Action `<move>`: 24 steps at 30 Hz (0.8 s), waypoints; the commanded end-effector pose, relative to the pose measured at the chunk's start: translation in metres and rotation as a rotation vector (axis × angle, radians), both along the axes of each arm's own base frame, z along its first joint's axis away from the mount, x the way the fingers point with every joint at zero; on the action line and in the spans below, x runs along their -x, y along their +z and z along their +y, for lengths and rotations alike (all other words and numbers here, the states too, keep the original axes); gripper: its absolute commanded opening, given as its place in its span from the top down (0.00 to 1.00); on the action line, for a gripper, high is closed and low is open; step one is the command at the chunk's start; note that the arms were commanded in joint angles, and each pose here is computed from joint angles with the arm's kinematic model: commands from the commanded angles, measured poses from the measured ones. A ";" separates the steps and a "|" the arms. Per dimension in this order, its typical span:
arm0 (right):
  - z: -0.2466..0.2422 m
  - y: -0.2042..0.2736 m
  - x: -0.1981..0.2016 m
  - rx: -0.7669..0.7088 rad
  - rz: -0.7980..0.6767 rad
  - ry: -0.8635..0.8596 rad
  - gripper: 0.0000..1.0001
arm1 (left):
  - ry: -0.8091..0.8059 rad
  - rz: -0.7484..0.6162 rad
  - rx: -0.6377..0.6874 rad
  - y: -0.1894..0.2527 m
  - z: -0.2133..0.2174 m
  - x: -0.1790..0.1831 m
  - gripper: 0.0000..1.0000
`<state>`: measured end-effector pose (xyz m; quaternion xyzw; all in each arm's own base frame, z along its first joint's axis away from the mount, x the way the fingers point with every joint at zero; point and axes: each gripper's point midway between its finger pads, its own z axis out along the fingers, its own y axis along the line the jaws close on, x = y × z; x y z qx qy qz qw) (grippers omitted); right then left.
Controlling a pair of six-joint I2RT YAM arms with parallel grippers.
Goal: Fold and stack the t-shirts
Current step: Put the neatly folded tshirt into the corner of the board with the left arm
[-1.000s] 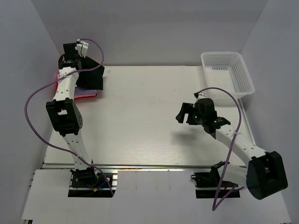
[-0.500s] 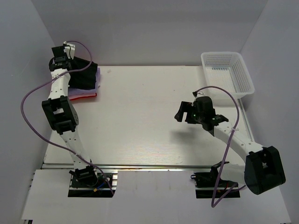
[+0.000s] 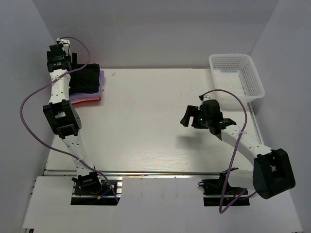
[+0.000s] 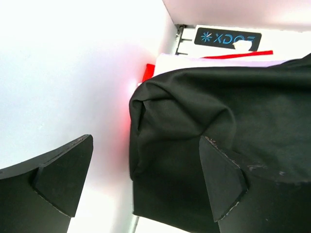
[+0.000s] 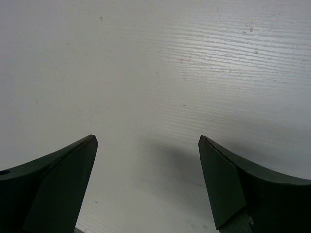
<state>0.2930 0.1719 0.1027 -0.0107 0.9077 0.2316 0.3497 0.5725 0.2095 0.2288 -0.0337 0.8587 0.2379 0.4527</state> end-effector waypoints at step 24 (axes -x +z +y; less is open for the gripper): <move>0.010 -0.007 -0.028 0.012 -0.005 0.001 0.10 | -0.532 -0.041 0.296 -0.017 -0.096 -0.019 0.78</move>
